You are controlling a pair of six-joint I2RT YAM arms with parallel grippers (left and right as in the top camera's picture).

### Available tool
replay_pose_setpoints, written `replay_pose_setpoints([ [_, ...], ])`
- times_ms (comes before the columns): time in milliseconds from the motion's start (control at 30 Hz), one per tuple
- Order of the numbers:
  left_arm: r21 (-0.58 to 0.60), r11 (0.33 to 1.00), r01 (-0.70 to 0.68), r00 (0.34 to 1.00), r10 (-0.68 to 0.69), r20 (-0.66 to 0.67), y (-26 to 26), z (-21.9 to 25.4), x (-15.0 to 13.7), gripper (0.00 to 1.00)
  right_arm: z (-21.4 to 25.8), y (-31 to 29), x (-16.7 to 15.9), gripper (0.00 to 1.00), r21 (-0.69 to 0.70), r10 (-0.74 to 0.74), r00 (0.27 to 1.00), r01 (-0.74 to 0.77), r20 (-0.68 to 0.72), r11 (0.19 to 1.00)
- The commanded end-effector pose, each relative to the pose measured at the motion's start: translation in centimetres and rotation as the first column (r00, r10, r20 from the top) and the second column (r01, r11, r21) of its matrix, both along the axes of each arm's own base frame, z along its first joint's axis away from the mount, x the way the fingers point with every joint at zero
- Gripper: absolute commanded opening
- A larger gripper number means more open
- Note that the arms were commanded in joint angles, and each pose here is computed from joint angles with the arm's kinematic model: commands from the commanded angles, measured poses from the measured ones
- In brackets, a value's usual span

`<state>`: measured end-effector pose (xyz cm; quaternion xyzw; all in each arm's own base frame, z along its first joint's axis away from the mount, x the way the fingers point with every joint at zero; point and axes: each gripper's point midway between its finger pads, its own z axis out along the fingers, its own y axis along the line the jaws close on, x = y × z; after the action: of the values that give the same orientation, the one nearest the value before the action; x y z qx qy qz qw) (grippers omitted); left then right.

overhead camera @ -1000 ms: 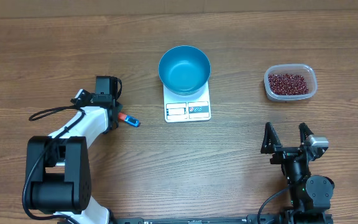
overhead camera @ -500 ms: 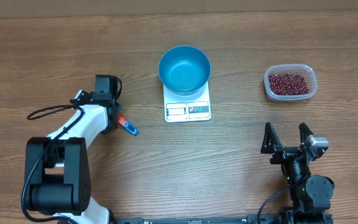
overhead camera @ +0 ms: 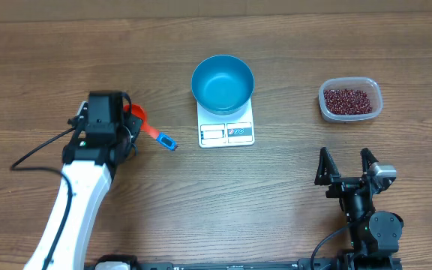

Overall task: Scoop item into bowl and weigh 150g on scale
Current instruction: 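Grasp the red measuring cup rim with the left gripper and lift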

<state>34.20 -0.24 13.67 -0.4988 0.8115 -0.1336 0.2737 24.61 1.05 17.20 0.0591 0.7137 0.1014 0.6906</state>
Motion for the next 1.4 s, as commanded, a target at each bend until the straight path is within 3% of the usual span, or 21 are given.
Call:
replay_pose_setpoints([
  [0,-0.116,0.99,0.075,0.995,-0.067,0.069,-2.2,2.6,-0.4,0.04,-0.2,0.1,0.0,1.0,-0.005,0.002,1.0,-0.002,0.005,1.0],
  [200,-0.11,0.98,0.166,0.985,-0.159,0.071,-3.1,2.8,-1.0,0.04,-0.2,0.1,0.0,1.0,-0.005,0.002,1.0,-0.002,0.005,1.0],
  [467,-0.203,0.979,0.028,0.999,-0.031,-0.012,-3.0,1.8,-2.4,0.04,-0.2,0.1,0.0,1.0,-0.005,0.002,1.0,-0.002,0.005,1.0],
  [667,-0.207,0.978,0.007,0.998,-0.021,-0.064,-2.9,1.1,-3.4,0.04,0.5,0.1,0.0,1.0,0.0,0.003,0.999,-0.003,0.033,1.0],
  [800,-0.199,0.98,-0.003,0.995,-0.017,-0.095,-2.8,0.7,-4.0,0.04,0.4,1.9,-0.2,1.0,0.125,0.108,0.994,-0.11,0.019,0.986],
  [900,-0.2,0.98,-0.004,0.995,-0.017,-0.102,-2.8,0.6,-4.2,0.04,0.5,5.3,-1.2,1.0,0.332,0.307,0.952,-0.292,0.009,0.897],
  [1000,-0.203,0.979,-0.004,0.994,-0.019,-0.11,-2.8,0.5,-4.4,0.04,0.6,8.3,-2.7,1.0,0.535,0.489,0.872,-0.412,-0.004,0.738],
  [1100,-0.201,0.979,-0.009,0.991,-0.019,-0.135,-2.8,0.2,-4.9,0.04,0.4,11.1,-5.0,1.0,0.718,0.664,0.748,-0.449,-0.025,0.533],
  [1167,-0.2,0.98,-0.014,0.987,-0.019,-0.162,-2.8,-0.1,-5.5,0.04,0.4,11.4,-5.3,1.0,0.824,0.684,0.729,-0.366,-0.035,0.433],
  [1300,-0.199,0.98,-0.02,0.981,-0.019,-0.192,-2.8,-0.4,-6.2,0.04,0.4,11.3,-5.2,1.0,0.853,0.679,0.734,-0.329,-0.038,0.404],
  [1367,-0.203,0.979,-0.022,0.977,-0.022,-0.212,-2.8,-0.6,-6.6,0.04,0.3,10.8,-4.7,1.0,0.799,0.646,0.763,-0.366,-0.036,0.477],
])
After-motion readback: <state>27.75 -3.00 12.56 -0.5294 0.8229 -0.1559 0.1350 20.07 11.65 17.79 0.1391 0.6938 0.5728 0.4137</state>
